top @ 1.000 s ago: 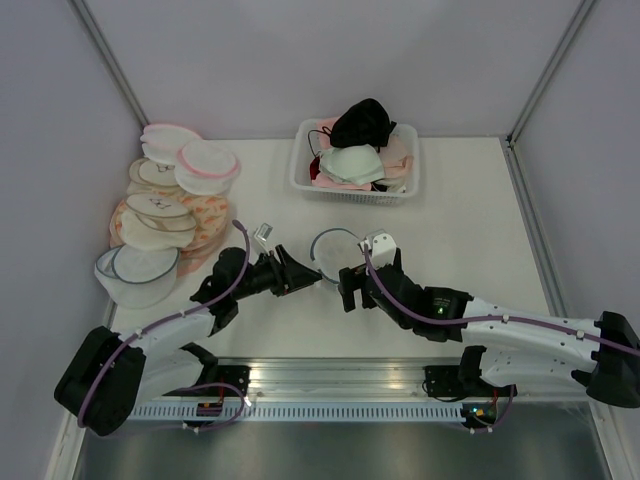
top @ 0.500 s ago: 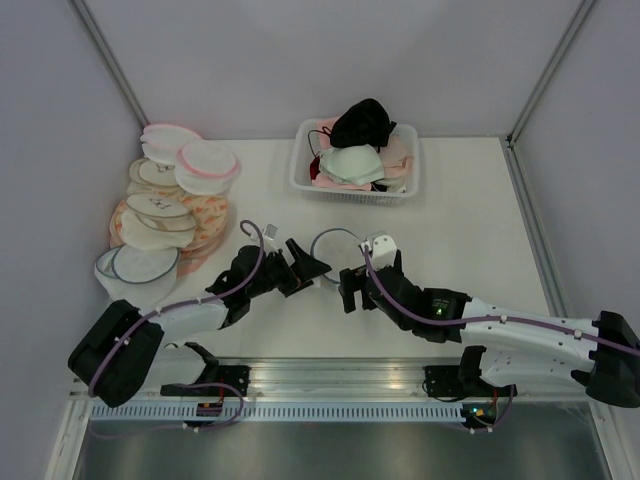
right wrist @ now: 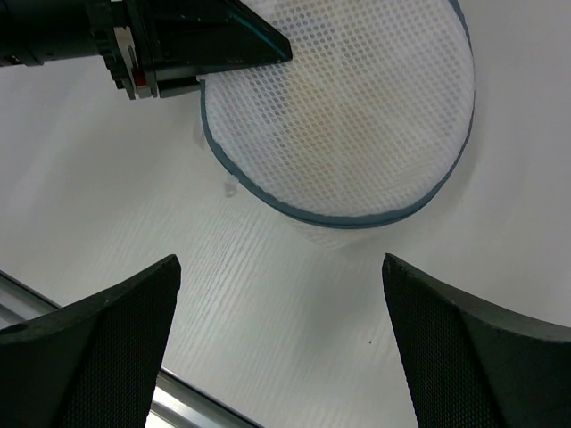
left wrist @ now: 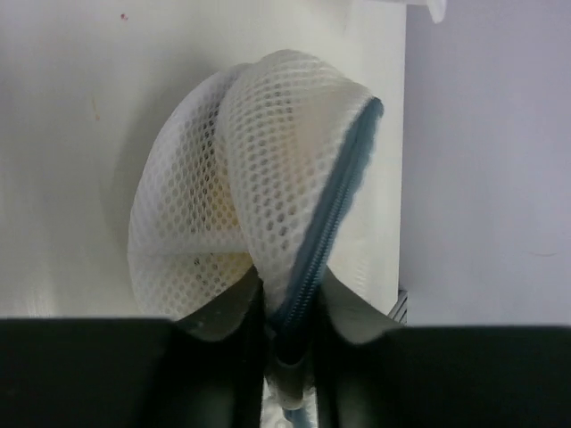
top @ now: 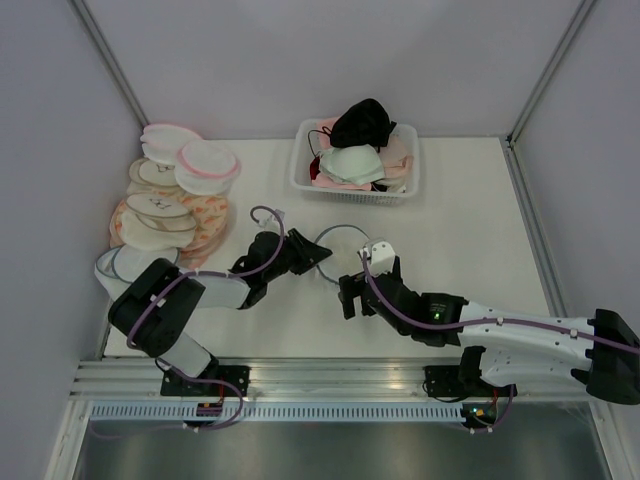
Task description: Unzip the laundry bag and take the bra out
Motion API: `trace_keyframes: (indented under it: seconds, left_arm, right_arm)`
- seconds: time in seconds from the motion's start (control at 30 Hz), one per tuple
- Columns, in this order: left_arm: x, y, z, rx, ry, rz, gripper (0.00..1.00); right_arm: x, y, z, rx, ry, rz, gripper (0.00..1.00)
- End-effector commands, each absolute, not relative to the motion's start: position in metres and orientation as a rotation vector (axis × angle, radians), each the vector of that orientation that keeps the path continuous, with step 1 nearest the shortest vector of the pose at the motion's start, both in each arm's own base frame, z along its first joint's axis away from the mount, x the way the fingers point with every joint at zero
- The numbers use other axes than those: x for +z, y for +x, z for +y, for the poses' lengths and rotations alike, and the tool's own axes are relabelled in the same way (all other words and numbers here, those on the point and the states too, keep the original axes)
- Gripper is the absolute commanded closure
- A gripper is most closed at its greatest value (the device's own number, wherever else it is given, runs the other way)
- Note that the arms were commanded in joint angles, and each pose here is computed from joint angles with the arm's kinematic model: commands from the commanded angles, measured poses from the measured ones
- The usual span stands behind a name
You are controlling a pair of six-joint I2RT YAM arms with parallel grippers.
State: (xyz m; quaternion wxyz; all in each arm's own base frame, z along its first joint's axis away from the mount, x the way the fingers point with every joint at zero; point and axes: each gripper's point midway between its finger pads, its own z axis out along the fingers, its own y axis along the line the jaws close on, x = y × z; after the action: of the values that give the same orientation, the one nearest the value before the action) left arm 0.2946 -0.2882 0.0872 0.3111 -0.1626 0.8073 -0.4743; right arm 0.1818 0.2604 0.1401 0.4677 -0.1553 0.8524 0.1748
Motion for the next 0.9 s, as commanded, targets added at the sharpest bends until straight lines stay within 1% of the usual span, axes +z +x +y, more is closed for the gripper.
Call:
trace_keyframes:
  seconds: [0.0,0.03,0.07,0.3,0.4,0.43,0.5,0.53,0.6,0.63,0.67,0.73,0.87]
  left_arm:
    - [0.117,0.3,-0.293,-1.342,-0.39,1.995,0.77]
    - [0.118,0.297,-0.291,-1.35,-0.387,1.992,0.9]
    - [0.118,0.294,-0.29,-1.352,-0.39,1.994,0.97]
    - [0.118,0.267,-0.284,-1.416,-0.546,1.996,0.98]
    - [0.117,0.251,-0.284,-1.434,-0.67,1.991,0.98]
    - [0.112,0.252,-0.278,-1.393,-0.721,1.977,0.98]
    - [0.116,0.247,-0.275,-1.398,-0.783,1.968,0.98]
    - [0.116,0.247,-0.271,-1.384,-0.811,1.953,0.98]
    - [0.123,0.246,-0.268,-1.397,-0.854,1.933,0.98]
    - [0.12,0.246,-0.264,-1.375,-0.871,1.938,0.98]
    - [0.122,0.246,-0.263,-1.368,-0.877,1.936,0.98]
    - [0.12,0.248,-0.258,-1.308,-0.912,1.959,0.98]
    - [0.12,0.252,-0.255,-1.286,-0.948,1.948,0.98]
  right_arm:
    - [0.142,0.182,0.256,0.427,-0.333,2.076,0.02]
    - [0.142,0.183,0.254,0.425,-0.322,2.074,0.02]
    - [0.142,0.183,0.254,0.426,-0.312,2.072,0.02]
    - [0.139,0.177,0.272,0.504,-0.299,2.07,0.03]
    - [0.142,0.166,0.296,0.658,-0.275,2.059,0.05]
    - [0.143,0.161,0.302,0.712,-0.268,2.057,0.08]
    - [0.151,0.151,0.317,0.884,-0.232,2.027,0.11]
    - [0.154,0.146,0.322,0.941,-0.229,2.014,0.14]
    - [0.162,0.14,0.323,1.033,-0.179,1.981,0.18]
    - [0.164,0.135,0.325,1.069,-0.181,1.976,0.24]
    - [0.166,0.133,0.324,1.091,-0.169,1.969,0.26]
    - [0.171,0.127,0.323,1.135,-0.155,1.965,0.29]
    - [0.175,0.123,0.318,1.13,-0.129,1.971,0.29]
